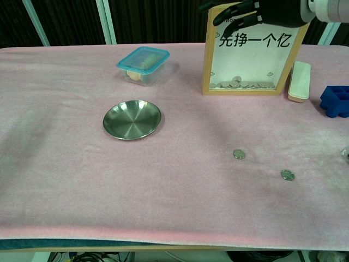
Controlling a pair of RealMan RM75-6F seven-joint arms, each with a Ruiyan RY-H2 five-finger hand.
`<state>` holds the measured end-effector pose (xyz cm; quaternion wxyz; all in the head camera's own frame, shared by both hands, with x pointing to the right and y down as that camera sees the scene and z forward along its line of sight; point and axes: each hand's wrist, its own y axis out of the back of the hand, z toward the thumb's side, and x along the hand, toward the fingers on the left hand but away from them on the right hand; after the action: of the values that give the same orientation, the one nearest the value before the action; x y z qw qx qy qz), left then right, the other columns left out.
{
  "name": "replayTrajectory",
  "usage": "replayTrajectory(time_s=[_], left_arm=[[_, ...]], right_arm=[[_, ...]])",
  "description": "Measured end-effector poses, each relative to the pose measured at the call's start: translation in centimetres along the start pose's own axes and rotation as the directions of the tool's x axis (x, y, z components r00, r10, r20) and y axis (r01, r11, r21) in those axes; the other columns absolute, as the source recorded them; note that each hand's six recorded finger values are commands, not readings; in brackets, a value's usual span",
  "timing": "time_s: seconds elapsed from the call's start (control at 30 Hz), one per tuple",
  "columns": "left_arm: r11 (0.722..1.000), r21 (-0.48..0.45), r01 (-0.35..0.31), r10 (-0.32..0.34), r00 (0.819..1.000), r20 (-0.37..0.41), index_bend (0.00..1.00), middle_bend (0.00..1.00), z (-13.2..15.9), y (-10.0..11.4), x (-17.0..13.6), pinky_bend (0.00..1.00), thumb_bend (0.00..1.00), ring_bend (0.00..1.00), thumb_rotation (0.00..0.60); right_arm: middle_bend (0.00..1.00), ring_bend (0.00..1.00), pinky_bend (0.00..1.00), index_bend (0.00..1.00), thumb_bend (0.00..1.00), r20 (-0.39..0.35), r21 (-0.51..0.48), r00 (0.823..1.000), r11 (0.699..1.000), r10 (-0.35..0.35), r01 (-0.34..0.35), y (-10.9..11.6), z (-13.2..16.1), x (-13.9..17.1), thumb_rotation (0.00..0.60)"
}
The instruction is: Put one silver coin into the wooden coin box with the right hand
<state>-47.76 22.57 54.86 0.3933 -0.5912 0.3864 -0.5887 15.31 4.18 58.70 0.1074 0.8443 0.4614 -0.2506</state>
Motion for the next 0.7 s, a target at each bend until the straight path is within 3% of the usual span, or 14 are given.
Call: replayTrajectory(time_s=[0.23, 0.7], left_arm=[[1.000, -0.001, 0.000, 0.000, 1.000, -0.001, 0.06, 0.04, 0.0, 0.0, 0.0, 0.00, 0.40, 0.00, 0.600], [1.000, -0.003, -0.006, 0.006, 1.000, 0.004, 0.06, 0.04, 0.3, 0.1, -0.1, 0.00, 0.40, 0.00, 0.600]], right_arm=[[0.33, 0.45, 0.51, 0.32, 0.30, 0.011, -0.023, 1.000, 1.000, -0.018, 0.019, 1.4, 1.2, -0.7, 0.600], [0.33, 0.45, 0.51, 0.32, 0.30, 0.058, 0.054, 0.998, 0.999, -0.011, 0.007, 0.4, -1.0, 0.5, 0.600]])
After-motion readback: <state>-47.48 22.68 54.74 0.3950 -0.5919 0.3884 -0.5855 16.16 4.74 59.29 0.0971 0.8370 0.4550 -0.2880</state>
